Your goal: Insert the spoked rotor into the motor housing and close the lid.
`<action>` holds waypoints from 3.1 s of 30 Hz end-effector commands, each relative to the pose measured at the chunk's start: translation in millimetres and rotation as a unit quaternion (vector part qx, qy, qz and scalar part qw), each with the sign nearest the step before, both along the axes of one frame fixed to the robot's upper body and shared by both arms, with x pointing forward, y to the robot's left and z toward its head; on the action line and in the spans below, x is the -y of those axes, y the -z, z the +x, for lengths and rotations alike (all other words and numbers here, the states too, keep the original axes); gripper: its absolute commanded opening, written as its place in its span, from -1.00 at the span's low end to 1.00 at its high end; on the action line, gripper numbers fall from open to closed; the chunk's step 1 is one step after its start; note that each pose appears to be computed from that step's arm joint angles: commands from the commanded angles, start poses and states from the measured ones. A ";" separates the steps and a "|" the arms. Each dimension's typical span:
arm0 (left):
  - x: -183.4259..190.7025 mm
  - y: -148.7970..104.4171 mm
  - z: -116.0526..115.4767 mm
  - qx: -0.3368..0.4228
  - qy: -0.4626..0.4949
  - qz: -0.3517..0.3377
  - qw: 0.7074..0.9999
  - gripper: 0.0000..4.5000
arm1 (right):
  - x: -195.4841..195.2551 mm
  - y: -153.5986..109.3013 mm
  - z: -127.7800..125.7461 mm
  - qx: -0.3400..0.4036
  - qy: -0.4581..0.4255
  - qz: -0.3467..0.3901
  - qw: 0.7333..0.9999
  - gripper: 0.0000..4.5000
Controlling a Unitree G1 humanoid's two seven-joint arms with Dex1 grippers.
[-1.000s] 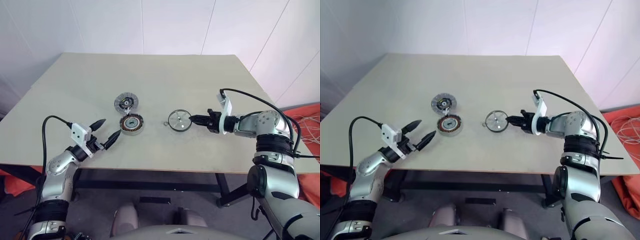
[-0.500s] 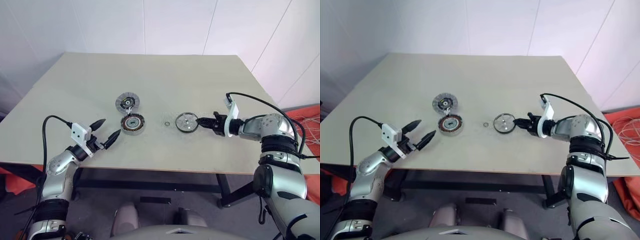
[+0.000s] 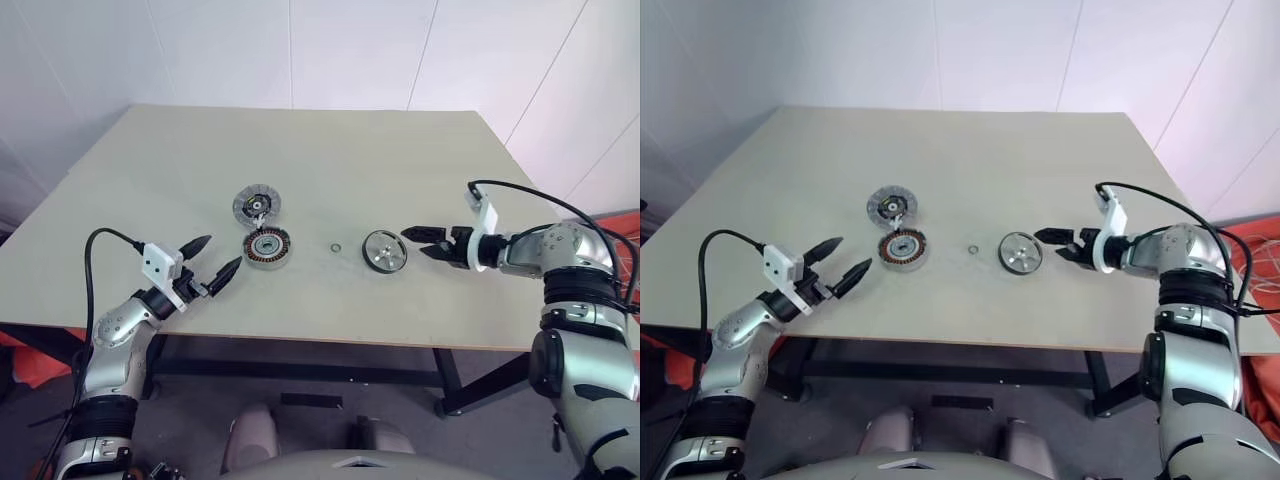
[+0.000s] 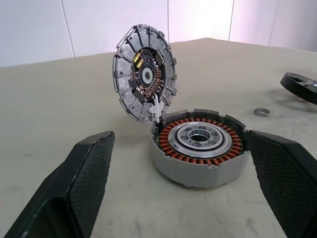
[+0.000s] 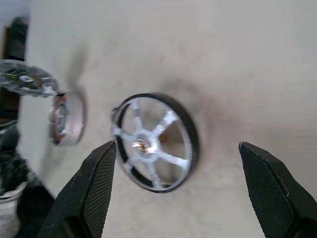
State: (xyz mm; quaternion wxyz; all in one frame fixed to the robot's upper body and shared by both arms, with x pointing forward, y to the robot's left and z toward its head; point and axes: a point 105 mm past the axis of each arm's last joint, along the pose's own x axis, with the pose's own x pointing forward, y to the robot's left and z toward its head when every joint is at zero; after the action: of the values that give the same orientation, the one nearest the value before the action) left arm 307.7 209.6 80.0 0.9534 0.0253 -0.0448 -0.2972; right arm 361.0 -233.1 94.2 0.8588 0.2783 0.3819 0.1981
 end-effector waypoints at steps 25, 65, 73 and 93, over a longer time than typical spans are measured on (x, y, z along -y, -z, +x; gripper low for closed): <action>-24.7 -5.3 -14.4 0.002 -0.018 0.006 1.000 1.00 | -201.1 -52.1 -18.4 0.416 -0.529 -0.254 0.695 0.99; -17.1 -9.6 -15.9 0.017 -0.029 -0.003 0.999 1.00 | -295.0 -9.2 -9.7 0.372 -0.661 -0.335 0.558 -0.68; -17.7 -8.3 -14.0 0.019 -0.029 -0.002 0.999 1.00 | -300.3 -20.5 -7.4 0.395 -0.654 -0.345 0.544 -0.98; -13.6 -9.9 -8.1 0.024 -0.021 -0.002 1.000 1.00 | -249.8 -28.4 -38.1 0.411 -0.696 -0.343 0.478 -0.98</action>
State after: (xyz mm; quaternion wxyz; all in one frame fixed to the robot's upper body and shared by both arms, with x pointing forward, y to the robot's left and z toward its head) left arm 296.0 224.7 78.7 0.9611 0.0192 -0.0467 -0.2715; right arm 328.4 7.3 102.6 0.5309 -0.4990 0.1338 0.6717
